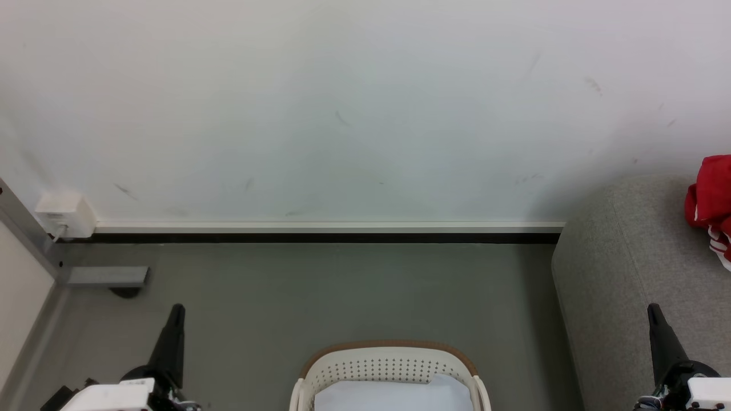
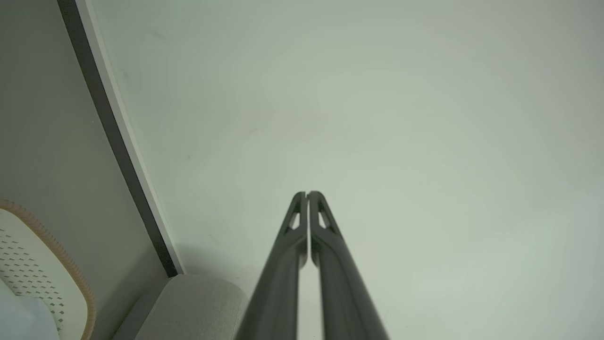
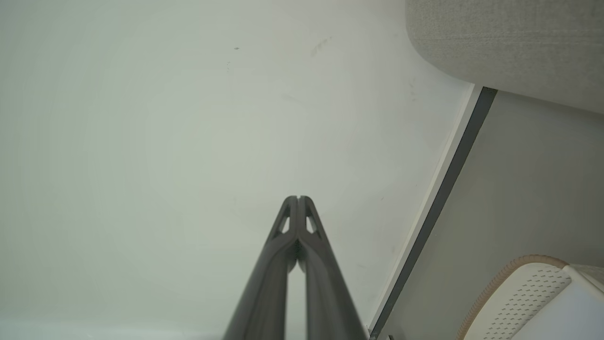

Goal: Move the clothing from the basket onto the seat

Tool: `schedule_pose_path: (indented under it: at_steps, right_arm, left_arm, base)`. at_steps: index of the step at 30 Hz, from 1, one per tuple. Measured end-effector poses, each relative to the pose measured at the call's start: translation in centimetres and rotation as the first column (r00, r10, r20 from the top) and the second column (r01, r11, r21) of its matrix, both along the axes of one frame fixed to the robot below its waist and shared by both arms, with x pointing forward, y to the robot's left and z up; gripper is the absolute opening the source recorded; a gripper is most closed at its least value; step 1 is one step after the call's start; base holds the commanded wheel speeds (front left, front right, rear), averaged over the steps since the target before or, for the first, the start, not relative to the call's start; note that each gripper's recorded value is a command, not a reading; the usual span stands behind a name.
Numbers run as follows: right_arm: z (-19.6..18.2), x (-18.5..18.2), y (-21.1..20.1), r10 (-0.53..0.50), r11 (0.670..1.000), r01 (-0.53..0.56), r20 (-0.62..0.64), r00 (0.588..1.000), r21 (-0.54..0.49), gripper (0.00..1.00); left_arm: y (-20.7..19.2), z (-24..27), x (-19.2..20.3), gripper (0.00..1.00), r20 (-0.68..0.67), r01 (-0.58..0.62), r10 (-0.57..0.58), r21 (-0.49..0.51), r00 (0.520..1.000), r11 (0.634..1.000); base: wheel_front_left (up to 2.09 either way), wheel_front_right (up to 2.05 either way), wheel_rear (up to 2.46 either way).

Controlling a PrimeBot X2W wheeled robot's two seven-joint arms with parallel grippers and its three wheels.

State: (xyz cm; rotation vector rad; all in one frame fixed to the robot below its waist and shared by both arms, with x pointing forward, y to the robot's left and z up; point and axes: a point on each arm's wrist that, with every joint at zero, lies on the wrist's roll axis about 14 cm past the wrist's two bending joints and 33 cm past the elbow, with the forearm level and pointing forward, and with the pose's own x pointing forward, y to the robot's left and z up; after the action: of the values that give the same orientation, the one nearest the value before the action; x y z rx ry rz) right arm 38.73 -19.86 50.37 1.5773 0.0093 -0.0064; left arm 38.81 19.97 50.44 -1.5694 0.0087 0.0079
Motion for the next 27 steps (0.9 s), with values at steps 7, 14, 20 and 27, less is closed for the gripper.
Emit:
schedule_pose_path:
  at_steps: [7,14,20,27]
  right_arm:
    - [0.0,0.0,0.0,0.0,1.0,0.0,0.0,1.0,0.0,0.0]
    - [0.0,0.0,0.0,0.0,1.0,0.0,0.0,1.0,0.0,0.0]
    - [0.01,0.0,0.0,0.0,1.0,0.0,0.0,1.0,0.0,0.0]
    - [0.01,0.0,0.0,0.0,1.0,0.0,0.0,1.0,0.0,0.0]
  left_arm:
    - [0.0,0.0,0.0,0.0,0.0,0.0,0.0,0.0,1.0,1.0]
    - [0.0,0.0,0.0,0.0,0.0,0.0,0.0,0.0,1.0,1.0]
    - [0.0,0.01,0.0,0.0,0.0,0.0,0.0,0.0,1.0,1.0]
    - [0.0,0.01,0.0,0.0,0.0,0.0,0.0,0.0,1.0,1.0]
  base:
    - [0.0,0.0,0.0]
    - [0.0,0.0,0.0]
    - [0.0,0.0,0.0]
    - [0.0,0.0,0.0]
